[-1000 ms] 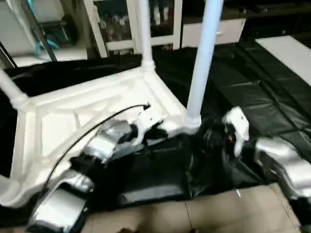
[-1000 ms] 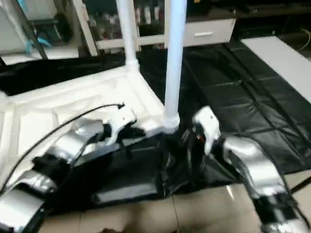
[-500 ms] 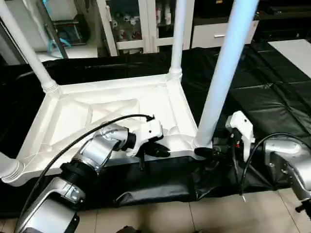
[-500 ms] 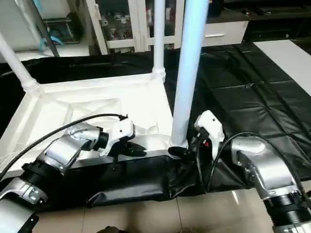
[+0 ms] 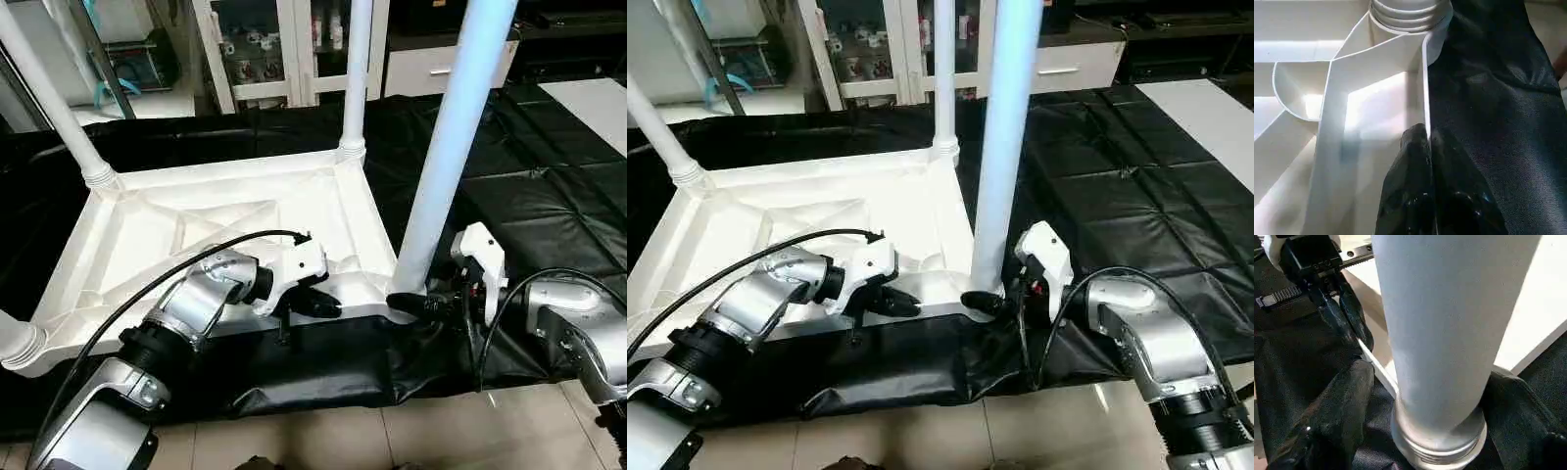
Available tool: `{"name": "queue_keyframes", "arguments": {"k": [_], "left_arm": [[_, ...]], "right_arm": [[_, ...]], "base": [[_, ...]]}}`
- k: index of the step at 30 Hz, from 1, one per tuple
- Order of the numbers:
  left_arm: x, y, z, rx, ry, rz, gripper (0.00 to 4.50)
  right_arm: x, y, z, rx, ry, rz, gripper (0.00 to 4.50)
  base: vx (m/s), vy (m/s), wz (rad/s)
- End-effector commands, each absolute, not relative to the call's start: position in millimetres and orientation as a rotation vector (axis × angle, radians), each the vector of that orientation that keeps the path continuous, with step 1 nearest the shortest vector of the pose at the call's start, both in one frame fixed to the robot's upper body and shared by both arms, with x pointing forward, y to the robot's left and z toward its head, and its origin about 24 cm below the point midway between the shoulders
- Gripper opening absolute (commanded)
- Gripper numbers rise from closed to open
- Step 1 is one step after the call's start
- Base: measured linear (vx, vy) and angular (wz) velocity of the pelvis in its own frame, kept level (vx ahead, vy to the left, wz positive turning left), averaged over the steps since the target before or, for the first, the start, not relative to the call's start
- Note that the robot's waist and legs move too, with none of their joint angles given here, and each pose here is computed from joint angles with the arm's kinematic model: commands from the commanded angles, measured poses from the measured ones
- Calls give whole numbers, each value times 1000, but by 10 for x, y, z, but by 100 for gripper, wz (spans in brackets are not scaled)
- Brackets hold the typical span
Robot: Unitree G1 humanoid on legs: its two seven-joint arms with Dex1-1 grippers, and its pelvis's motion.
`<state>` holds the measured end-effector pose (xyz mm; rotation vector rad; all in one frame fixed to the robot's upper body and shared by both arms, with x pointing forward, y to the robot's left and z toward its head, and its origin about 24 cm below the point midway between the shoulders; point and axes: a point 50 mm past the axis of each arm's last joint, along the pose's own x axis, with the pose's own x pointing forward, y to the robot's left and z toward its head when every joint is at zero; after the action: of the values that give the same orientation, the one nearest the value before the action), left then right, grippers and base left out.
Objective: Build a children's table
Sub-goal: Rotate leg to tighten
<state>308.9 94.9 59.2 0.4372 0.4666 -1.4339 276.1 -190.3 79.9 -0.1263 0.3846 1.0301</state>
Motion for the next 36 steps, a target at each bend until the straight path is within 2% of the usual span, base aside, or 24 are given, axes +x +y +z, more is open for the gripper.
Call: {"name": "queue_keyframes", "arguments": {"k": [1, 3, 4, 9, 10, 14, 20, 21, 22, 23, 24, 28, 32, 33, 36], "left_arm": [[3071, 911, 647, 461, 449, -1465, 0], [3076, 916, 650, 461, 450, -1463, 0], [3076, 916, 651, 461, 450, -1463, 0], [3074, 923, 644, 460, 453, -1460, 0], [3072, 925, 641, 460, 454, -1460, 0], [3066, 928, 639, 458, 456, -1460, 0], [3079, 932, 618, 461, 460, -1434, 0], [3140, 916, 611, 456, 446, -1370, 0], [3140, 916, 611, 456, 446, -1370, 0], [3238, 892, 607, 448, 421, -1267, 0], [3285, 880, 605, 445, 411, -1217, 0], [3431, 810, 602, 406, 394, -1056, 0], [3497, 764, 603, 391, 383, -975, 0], [3558, 717, 604, 381, 380, -892, 0], [3620, 675, 617, 388, 368, -801, 0]], "right_arm": [[2803, -1894, 854, -133, 354, 1030, 307], [2811, -1890, 850, -131, 353, 1031, 296], [2811, -1890, 850, -130, 353, 1031, 273], [2807, -1896, 833, -134, 356, 1034, 251], [2805, -1899, 828, -134, 357, 1035, 229], [2802, -1908, 818, -136, 360, 1038, 204], [2823, -1927, 752, -126, 358, 988, 195], [2916, -1939, 690, -101, 337, 863, 195], [2916, -1939, 690, -101, 337, 863, 195], [3024, -1940, 604, -68, 320, 712, 195], [3069, -1934, 558, -45, 317, 644, 195], [3232, -1805, 373, -23, 312, 363, 194], [3322, -1689, 321, -17, 299, 252, 193], [3420, -1539, 297, 22, 285, 140, 193], [3502, -1387, 303, 48, 280, 61, 193]], "base": [[0, 0, 0], [0, 0, 0], [0, 0, 0], [0, 0, 0], [0, 0, 0], [0, 0, 0], [0, 0, 0], [0, 0, 0], [0, 0, 0], [0, 0, 0], [0, 0, 0], [0, 0, 0], [0, 0, 0], [0, 0, 0], [0, 0, 0]]}}
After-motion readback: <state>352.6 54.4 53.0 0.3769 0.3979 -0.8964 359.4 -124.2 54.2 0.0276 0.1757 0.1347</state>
